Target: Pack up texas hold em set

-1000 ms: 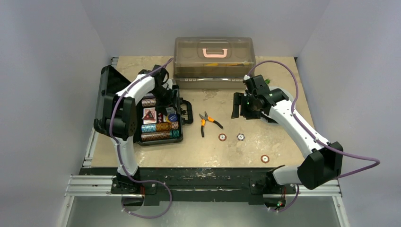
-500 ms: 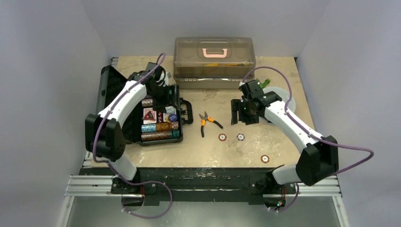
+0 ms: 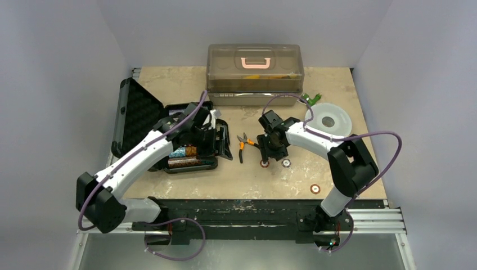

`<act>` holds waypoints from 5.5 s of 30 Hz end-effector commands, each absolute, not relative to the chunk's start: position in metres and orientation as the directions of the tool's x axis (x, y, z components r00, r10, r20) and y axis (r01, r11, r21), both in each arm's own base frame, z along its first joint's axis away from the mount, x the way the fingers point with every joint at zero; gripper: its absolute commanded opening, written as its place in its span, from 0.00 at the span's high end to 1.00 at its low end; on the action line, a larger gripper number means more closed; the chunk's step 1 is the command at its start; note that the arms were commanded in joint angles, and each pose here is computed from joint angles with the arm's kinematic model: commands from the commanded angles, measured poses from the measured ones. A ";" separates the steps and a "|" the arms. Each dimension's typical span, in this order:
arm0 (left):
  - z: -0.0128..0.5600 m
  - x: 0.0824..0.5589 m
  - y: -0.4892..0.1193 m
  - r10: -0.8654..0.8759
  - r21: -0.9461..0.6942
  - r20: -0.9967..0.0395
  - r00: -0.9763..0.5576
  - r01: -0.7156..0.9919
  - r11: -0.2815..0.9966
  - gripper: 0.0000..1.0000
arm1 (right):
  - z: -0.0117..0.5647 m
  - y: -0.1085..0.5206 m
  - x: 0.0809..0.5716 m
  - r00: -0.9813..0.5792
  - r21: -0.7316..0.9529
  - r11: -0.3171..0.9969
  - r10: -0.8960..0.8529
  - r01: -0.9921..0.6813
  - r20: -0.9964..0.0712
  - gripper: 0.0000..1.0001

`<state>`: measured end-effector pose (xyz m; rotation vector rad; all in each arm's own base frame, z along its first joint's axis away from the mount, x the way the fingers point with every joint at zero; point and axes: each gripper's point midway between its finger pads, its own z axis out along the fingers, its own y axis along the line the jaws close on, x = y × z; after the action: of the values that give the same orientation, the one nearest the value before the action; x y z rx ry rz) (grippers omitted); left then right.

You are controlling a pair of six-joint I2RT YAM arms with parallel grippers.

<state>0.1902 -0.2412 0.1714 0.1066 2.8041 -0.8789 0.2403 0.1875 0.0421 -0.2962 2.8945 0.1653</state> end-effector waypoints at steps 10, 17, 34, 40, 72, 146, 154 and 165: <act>0.188 0.178 -0.233 -0.089 -0.589 -0.228 -0.970 0.065 0.806 0.30 | 0.023 0.204 0.257 -0.928 0.022 0.971 -0.223 -0.240 -0.299 0.39; 0.189 0.181 -0.236 -0.081 -0.590 -0.227 -0.970 0.071 0.804 0.30 | 0.017 0.207 0.254 -0.918 -0.027 0.969 -0.242 -0.247 -0.314 0.45; 0.186 0.178 -0.234 -0.062 -0.581 -0.221 -0.973 0.080 0.810 0.29 | 0.006 0.217 0.247 -0.916 -0.040 0.968 -0.247 -0.247 -0.315 0.56; 0.187 0.179 -0.236 -0.056 -0.585 -0.219 -0.974 0.085 0.807 0.29 | -0.001 0.227 0.239 -0.921 0.040 0.963 -0.243 -0.268 -0.305 0.57; 0.181 0.243 -0.245 -0.243 -0.797 0.045 -0.969 -0.182 0.576 0.30 | 0.082 0.263 0.262 -0.787 0.190 0.885 -0.258 -0.425 -0.560 0.66; 0.184 0.283 -0.311 0.163 -0.942 0.042 -0.986 0.016 0.336 0.95 | 0.191 0.303 0.286 -0.668 0.267 0.794 -0.220 -0.546 -0.711 0.67; 0.171 0.289 -0.282 0.045 -0.797 0.001 -0.999 0.026 0.603 1.00 | 0.186 0.284 0.286 -0.682 0.207 0.844 -0.229 -0.494 -0.695 0.34; 0.146 0.265 -0.136 -0.256 -0.164 -0.250 -0.934 -0.220 0.962 1.00 | 0.164 0.218 0.252 -0.741 0.144 0.925 -0.179 -0.350 -0.648 0.15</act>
<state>0.2746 -0.1913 0.1612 -0.2552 2.8478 -0.5974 0.2605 0.2374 0.1609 -0.4624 2.4091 0.3708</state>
